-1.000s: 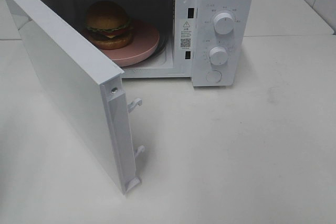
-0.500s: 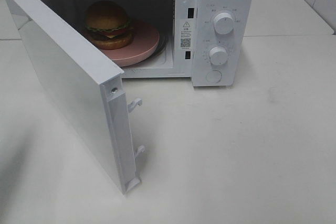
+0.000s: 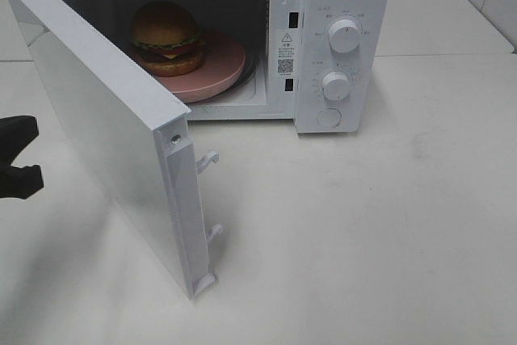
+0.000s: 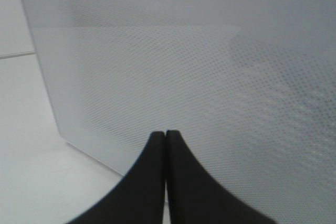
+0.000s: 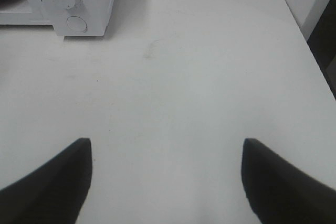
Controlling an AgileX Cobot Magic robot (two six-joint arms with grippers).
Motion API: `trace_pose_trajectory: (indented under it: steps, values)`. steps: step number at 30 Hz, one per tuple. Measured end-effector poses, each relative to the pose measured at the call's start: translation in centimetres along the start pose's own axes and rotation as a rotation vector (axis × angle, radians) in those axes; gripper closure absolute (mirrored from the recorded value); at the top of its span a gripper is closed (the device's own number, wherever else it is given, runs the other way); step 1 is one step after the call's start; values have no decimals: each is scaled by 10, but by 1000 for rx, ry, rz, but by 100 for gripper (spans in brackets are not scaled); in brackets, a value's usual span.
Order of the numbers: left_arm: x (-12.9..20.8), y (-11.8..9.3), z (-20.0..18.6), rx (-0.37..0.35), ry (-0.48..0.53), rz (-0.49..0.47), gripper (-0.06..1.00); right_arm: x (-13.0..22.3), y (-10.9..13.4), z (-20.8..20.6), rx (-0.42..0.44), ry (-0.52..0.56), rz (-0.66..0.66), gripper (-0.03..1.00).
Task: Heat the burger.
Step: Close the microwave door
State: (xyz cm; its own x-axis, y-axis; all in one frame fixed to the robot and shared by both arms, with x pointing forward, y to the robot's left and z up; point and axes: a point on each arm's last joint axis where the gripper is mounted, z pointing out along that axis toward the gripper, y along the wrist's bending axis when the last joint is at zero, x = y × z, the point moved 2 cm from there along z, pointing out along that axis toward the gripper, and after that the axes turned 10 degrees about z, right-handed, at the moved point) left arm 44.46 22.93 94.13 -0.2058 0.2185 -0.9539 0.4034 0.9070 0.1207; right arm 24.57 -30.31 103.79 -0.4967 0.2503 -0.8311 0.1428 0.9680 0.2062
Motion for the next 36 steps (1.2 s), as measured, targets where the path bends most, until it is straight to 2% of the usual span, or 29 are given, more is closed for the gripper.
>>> trace_pose_trajectory:
  steps: [3, 8, 11, 16, 24, 36]
  values:
    - [1, -3, 2, 14, -7, 3, 94, 0, 0, 0, 0, 0, 0, 21]
    - [5, -24, 19, 98, 5, 24, 94, 0, 0, 0, 0, 0, 0, 21]
    - [4, -26, 22, 103, 5, 26, 94, 0, 0, 0, 0, 0, 0, 21]
    - [-2, -43, 43, 134, -1, 39, 94, 0, 0, 0, 0, 0, 0, 21]
    - [-10, -57, 60, 149, -17, 27, 94, 0, 0, 0, 0, 0, 0, 21]
    - [-27, -86, 100, 120, -41, 9, 94, 0, 0, 0, 0, -1, 0, 21]
